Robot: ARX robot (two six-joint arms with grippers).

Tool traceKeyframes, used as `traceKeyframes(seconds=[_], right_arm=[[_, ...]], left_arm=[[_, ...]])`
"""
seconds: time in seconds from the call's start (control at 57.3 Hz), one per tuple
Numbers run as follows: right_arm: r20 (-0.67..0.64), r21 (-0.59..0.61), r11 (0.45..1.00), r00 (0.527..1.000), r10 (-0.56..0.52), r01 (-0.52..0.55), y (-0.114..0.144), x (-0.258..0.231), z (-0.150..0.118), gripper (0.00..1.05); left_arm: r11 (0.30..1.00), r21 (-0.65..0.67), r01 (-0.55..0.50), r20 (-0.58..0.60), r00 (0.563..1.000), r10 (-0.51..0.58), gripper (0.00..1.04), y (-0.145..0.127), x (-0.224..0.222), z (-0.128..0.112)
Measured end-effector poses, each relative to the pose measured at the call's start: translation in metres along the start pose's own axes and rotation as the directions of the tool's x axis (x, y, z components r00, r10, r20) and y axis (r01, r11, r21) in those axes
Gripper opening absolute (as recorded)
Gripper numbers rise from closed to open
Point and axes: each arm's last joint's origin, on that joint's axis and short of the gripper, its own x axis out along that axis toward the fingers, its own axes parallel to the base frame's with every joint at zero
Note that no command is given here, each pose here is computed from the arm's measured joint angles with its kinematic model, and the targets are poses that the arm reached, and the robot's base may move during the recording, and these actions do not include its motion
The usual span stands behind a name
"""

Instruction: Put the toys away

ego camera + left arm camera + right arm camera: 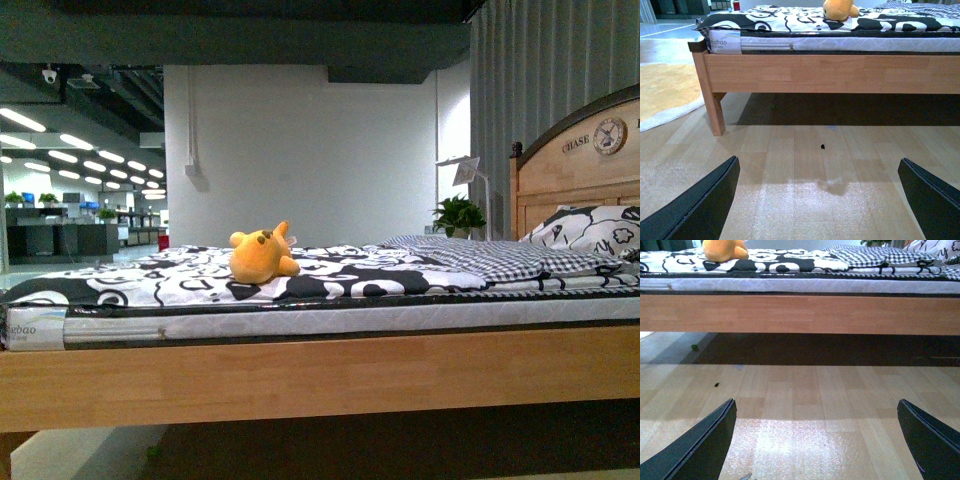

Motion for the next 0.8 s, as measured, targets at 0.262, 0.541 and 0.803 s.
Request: traceKeyframes(seconds=[0.262,0.541,0.803], right_arm=[[0.0,0.0,1.0,1.0,0.0,0.0,0.0,0.0,0.0,0.98],[0.0,0.0,1.0,1.0,0.0,0.0,0.0,0.0,0.0,0.98],[0.0,0.0,1.0,1.0,0.0,0.0,0.0,0.0,0.0,0.98]], left_arm=[[1.0,0.0,0.0,0.0,1.0,0.0,0.98,0.0,0.0,0.0],[1.0,0.0,0.0,0.0,1.0,0.0,0.98,0.0,0.0,0.0],[1.0,0.0,0.0,0.0,1.0,0.0,0.98,0.0,0.0,0.0]])
